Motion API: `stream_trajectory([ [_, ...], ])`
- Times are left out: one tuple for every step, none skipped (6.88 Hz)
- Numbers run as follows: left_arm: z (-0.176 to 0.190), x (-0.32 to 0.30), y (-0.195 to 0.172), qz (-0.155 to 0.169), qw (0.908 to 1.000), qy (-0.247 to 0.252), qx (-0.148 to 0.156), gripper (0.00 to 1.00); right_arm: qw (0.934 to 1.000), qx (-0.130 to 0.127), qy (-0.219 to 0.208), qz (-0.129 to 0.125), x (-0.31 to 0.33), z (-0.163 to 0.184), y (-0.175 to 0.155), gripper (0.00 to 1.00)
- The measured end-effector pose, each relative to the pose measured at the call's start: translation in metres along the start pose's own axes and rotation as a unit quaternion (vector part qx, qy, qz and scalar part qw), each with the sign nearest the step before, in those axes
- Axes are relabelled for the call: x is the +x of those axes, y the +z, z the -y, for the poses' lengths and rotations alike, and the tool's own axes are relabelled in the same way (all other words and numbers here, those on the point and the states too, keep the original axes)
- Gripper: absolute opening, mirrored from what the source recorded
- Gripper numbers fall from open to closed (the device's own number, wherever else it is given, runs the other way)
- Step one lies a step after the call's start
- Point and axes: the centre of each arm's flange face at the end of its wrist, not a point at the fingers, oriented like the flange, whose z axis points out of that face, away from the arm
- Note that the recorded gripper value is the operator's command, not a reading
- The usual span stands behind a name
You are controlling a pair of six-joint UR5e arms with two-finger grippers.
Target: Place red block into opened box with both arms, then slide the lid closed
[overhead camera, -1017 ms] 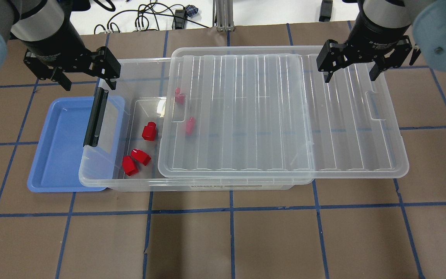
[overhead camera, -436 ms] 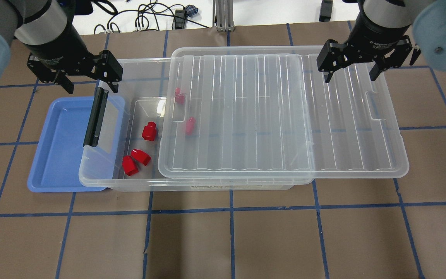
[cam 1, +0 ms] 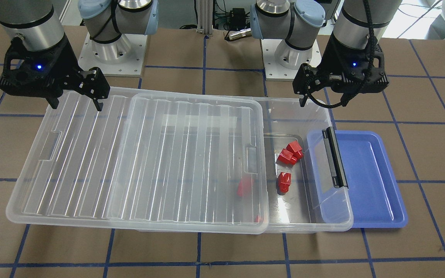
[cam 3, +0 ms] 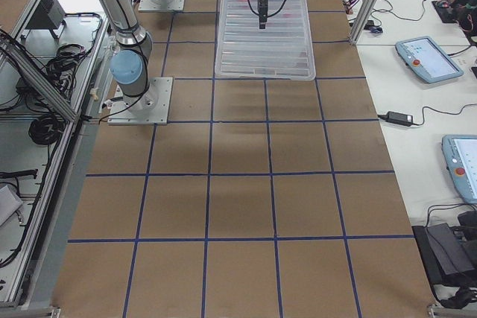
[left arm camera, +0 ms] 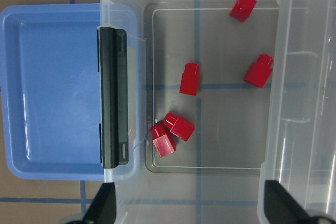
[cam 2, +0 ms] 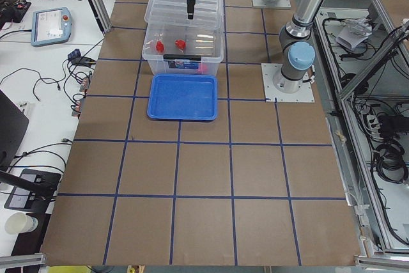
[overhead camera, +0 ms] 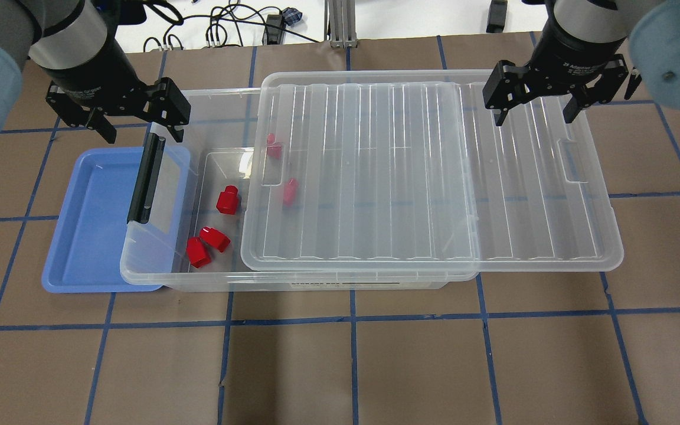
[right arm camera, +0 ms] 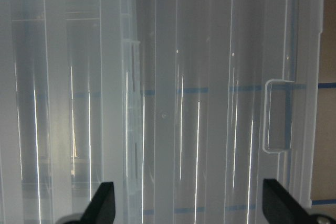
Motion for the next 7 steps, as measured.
stream_trajectory([
  [-0.0001, -0.0021, -0.006, 0.001, 1.0, -0.002, 0.006, 1.0, 1.0, 0.0, 0.0, 0.0, -0.0003, 0.0, 0.0, 1.0],
  [-0.0016, -0.0028, -0.0086, 0.001, 1.0, -0.003, 0.008, 1.0, 1.0, 0.0, 0.0, 0.001, -0.0004, 0.0, 0.0001, 1.0],
  [-0.0032, -0.0028, -0.0082, 0.0, 1.0, -0.003, 0.008, 1.0, 1.0, 0.0, 0.0, 0.001, -0.0006, -0.0001, 0.0, 1.0],
  [-0.004, -0.0028, -0.0073, -0.001, 1.0, -0.004, 0.007, 1.0, 1.0, 0.0, 0.0, 0.001, -0.0009, -0.0002, -0.0002, 1.0],
  [-0.0042, -0.0025, -0.0064, -0.001, 1.0, -0.003, 0.006, 1.0, 1.0, 0.0, 0.0, 0.002, -0.0011, -0.0003, -0.0002, 1.0],
  [-0.0043, -0.0023, -0.0058, -0.001, 1.0, -0.003, 0.006, 1.0, 1.0, 0.0, 0.0, 0.002, -0.0012, -0.0004, -0.0002, 1.0],
  [-0.0041, -0.0023, -0.0051, -0.001, 1.0, -0.003, 0.005, 1.0, 1.0, 0.0, 0.0, 0.001, -0.0011, -0.0003, -0.0002, 1.0],
])
